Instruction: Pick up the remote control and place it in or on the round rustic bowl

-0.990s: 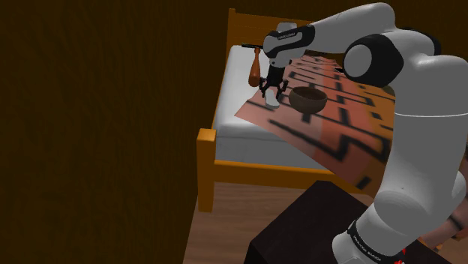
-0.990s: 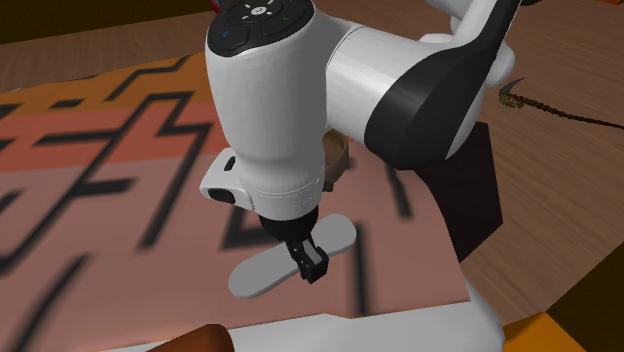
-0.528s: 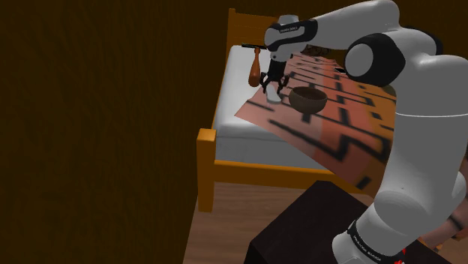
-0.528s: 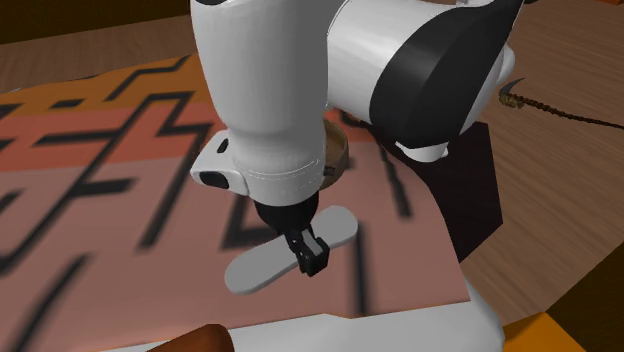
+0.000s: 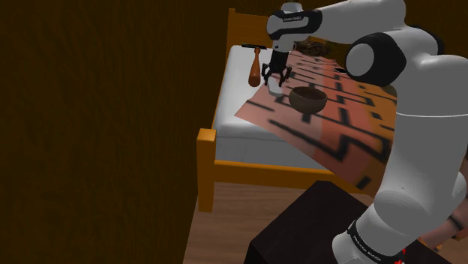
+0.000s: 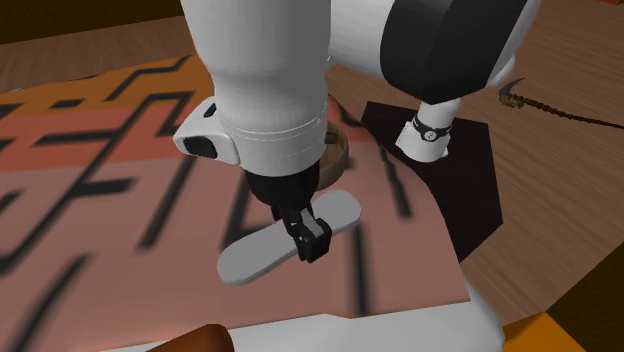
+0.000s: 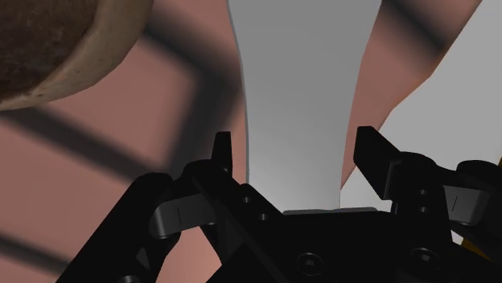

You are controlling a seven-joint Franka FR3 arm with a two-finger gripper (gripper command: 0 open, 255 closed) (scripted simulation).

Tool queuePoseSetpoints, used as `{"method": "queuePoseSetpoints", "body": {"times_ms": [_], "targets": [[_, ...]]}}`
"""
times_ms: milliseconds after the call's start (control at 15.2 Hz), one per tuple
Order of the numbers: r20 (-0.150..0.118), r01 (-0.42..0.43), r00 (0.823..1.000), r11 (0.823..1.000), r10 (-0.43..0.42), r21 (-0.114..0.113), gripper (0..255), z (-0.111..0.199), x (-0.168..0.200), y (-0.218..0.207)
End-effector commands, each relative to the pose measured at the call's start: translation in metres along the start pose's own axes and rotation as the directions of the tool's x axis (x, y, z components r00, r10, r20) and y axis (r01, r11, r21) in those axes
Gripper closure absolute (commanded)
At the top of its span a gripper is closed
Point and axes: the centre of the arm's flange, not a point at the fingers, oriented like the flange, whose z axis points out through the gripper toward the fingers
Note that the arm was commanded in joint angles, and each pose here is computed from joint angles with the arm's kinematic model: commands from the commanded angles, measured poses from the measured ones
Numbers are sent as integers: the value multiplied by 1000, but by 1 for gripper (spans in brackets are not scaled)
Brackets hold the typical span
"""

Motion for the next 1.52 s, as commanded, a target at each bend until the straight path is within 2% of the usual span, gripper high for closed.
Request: {"method": "queuePoseSetpoints", "body": {"times_ms": [0,1188,1452], "targets": [[0,0,1000,1000,0,0,255,-11,0,0],[0,0,1000,1000,0,0,255,-102,-1,-2],[0,0,1000,1000,0,0,255,-105,-33,40]]}}
